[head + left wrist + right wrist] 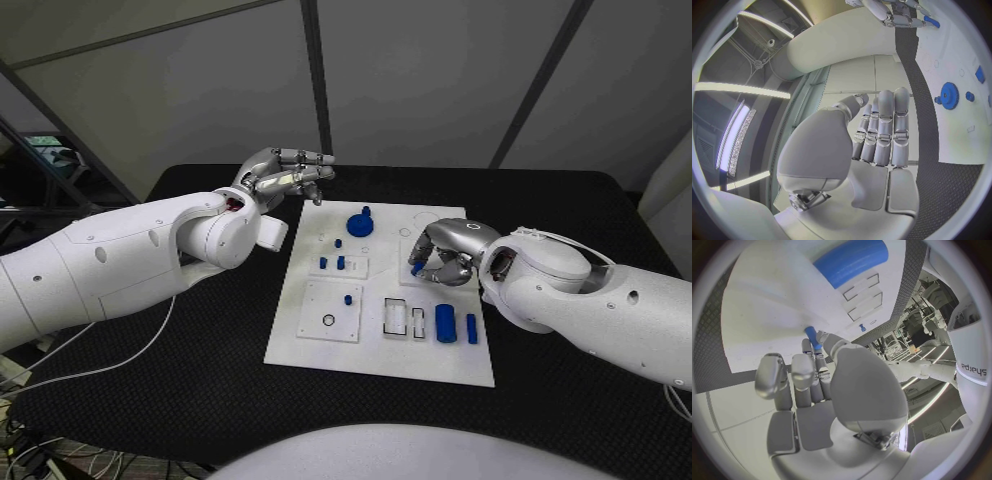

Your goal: Assemble the parts on the task board

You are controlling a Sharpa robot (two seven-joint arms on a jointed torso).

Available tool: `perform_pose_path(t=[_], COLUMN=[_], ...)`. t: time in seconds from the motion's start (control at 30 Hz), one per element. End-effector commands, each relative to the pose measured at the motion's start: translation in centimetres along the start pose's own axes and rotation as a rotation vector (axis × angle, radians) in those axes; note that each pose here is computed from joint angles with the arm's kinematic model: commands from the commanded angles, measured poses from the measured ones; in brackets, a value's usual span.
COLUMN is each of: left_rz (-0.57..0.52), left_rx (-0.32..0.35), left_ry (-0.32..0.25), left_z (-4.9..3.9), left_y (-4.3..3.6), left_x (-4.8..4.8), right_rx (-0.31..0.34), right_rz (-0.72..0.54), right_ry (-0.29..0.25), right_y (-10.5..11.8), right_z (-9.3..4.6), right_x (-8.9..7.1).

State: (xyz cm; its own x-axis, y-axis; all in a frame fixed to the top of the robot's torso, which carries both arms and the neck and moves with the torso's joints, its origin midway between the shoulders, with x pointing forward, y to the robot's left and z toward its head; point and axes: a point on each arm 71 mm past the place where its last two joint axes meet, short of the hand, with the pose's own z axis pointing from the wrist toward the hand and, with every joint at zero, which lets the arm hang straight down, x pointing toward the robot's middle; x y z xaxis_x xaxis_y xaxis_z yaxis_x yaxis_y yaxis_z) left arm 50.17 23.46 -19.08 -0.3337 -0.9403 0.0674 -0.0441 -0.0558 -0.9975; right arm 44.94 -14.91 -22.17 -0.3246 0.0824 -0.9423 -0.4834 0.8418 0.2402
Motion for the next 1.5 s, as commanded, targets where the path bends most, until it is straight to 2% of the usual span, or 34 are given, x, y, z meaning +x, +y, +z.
perform_pose_path(t=[0.03,0.3,0.53,0.63,0.73,0.87,0.97,1.13,1.27,1.5], left_rz=[-0.006,-0.006,-0.005,-0.005,-0.004,-0.004,-0.005,-0.006,-0.007,-0.013], left_rx=[0.003,0.002,0.000,0.000,0.000,0.001,0.000,0.000,0.001,0.002], left_ry=[0.009,0.010,0.007,0.006,0.004,0.002,0.002,0.004,0.007,0.020], left_z=[0.02,0.05,-0.01,-0.03,-0.06,-0.10,-0.12,-0.09,0.01,0.31], left_y=[-0.11,-0.09,-0.06,-0.04,-0.02,0.03,0.08,0.13,0.16,0.24], left_x=[0.04,0.06,-0.08,-0.12,-0.17,-0.20,-0.21,-0.12,0.07,0.68], right_rx=[-0.001,0.006,0.018,0.014,-0.001,-0.038,-0.069,-0.130,-0.190,-0.326], right_rz=[-0.005,-0.002,-0.005,-0.003,0.005,0.030,0.052,0.103,0.131,0.152], right_ry=[-0.018,-0.062,-0.141,-0.159,-0.189,-0.244,-0.259,-0.248,-0.206,-0.091], right_y=[0.1,0.2,0.2,0.3,0.7,1.8,2.8,4.9,7.0,11.5], right_z=[0.1,0.2,-0.1,-0.3,-0.9,-1.5,-1.9,-1.7,-0.9,0.5], right_x=[-0.2,-0.5,-1.1,-1.3,-1.6,-2.9,-3.4,-3.5,-2.9,0.0])
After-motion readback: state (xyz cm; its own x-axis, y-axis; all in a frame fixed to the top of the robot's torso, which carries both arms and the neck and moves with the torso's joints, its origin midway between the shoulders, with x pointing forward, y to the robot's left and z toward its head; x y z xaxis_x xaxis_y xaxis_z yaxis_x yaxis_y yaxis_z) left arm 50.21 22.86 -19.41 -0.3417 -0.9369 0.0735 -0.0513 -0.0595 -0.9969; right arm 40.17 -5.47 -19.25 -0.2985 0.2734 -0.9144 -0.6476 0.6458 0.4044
